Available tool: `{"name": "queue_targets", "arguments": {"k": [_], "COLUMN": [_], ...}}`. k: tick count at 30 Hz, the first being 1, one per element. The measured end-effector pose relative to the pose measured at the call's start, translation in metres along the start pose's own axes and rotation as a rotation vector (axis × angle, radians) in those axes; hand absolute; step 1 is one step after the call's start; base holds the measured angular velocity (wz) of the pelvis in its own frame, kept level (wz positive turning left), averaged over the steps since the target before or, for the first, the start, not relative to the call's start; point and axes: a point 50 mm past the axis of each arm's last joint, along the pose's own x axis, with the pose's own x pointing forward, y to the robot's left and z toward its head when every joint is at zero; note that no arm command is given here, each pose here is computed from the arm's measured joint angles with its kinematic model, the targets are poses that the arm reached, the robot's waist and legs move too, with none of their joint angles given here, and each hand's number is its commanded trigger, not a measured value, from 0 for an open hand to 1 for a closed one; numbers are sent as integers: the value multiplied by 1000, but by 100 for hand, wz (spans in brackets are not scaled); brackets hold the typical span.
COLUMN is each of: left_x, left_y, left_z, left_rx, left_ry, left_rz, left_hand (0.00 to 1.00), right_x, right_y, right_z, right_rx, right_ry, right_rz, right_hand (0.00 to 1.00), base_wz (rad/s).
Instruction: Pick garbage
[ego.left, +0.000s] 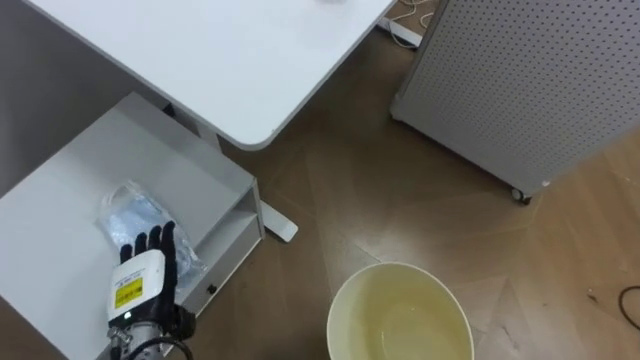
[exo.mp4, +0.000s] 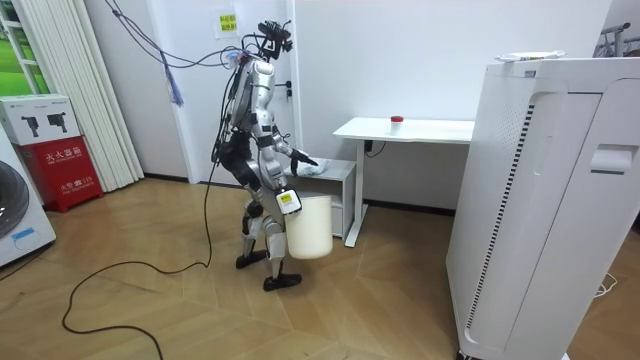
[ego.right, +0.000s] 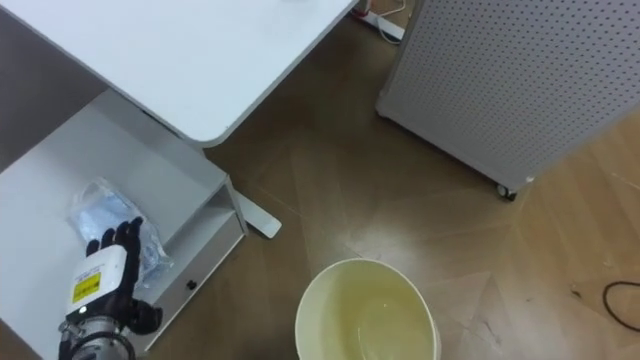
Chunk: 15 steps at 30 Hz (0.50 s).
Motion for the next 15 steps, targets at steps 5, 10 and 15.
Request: {"name": "queue_targets", "arguments": {"k": [5,10,15], "left_x": [-7,-18,-25], "left_y": [-8,-18,-24], "left_z": [-13,-26,-30], "left_rx": [18,44,26], "left_ry": [63,114,156], "left_rz": [-73,-133,-151], "left_hand": [0,0,59], "right_x": [0,0,0], "right_y": [0,0,5], "right_z": [-1,-3,-5], "right_rx": [1,2,11], "right_ry": [13,30,36], "right_rz": [7,6,-1], "right_hand": [100,100,100], "base_wz": [0,2,3]}}
